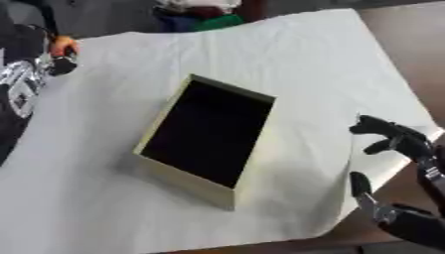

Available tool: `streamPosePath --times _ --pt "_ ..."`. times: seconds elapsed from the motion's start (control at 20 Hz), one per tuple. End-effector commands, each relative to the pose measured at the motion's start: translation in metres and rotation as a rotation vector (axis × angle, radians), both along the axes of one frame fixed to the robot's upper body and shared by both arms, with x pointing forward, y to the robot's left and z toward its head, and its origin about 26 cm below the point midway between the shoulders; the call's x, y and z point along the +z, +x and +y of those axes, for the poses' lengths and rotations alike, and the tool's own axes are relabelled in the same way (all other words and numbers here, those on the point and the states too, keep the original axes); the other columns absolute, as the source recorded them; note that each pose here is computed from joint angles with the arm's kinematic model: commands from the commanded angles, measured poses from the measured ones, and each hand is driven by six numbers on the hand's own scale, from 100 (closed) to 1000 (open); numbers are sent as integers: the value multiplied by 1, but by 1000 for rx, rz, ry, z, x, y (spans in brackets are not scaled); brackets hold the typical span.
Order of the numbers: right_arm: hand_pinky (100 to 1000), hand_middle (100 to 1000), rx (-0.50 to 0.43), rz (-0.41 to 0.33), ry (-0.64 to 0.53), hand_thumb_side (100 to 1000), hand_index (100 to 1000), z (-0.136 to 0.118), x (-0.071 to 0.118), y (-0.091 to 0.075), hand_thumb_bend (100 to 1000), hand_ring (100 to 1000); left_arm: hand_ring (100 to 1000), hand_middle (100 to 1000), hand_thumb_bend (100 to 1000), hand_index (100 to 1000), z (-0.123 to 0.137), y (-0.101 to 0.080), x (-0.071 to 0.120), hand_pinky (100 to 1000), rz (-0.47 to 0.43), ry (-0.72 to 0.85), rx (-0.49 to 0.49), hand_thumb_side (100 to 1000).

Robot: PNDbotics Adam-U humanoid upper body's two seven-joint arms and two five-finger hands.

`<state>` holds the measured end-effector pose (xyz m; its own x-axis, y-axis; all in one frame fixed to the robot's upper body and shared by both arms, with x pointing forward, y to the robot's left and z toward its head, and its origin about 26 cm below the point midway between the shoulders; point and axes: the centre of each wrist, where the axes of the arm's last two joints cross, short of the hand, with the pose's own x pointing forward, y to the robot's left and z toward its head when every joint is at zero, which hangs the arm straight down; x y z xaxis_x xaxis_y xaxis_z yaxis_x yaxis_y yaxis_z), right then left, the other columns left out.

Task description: Pick up objects on the table and place them in the box.

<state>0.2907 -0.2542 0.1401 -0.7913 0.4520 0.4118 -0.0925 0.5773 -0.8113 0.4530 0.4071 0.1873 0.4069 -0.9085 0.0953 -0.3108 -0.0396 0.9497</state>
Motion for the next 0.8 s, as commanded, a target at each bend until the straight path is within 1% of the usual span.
streamPosePath --times 0.05,0.25,0.4,0.6,0.8 --pt "662 803 -8 -20 -16 305 974 -5 6 -1 100 894 658 631 100 401 7 -9 41 750 -86 86 -62 368" --pt "663 804 -9 -17 -19 300 973 -6 5 -1 100 894 663 636 100 400 -13 -14 59 756 -132 159 -196 369" --pt "664 804 -5 -15 -21 297 973 -6 5 -1 100 894 667 638 100 401 -32 -17 67 760 -151 210 -306 374" --pt "665 804 -3 -13 -23 293 973 -6 4 -1 100 894 672 642 100 401 -65 -23 70 767 -136 270 -488 388" --pt "666 804 3 -12 -26 291 972 -6 4 -1 100 894 672 643 100 404 -100 -32 67 768 -104 310 -682 400"
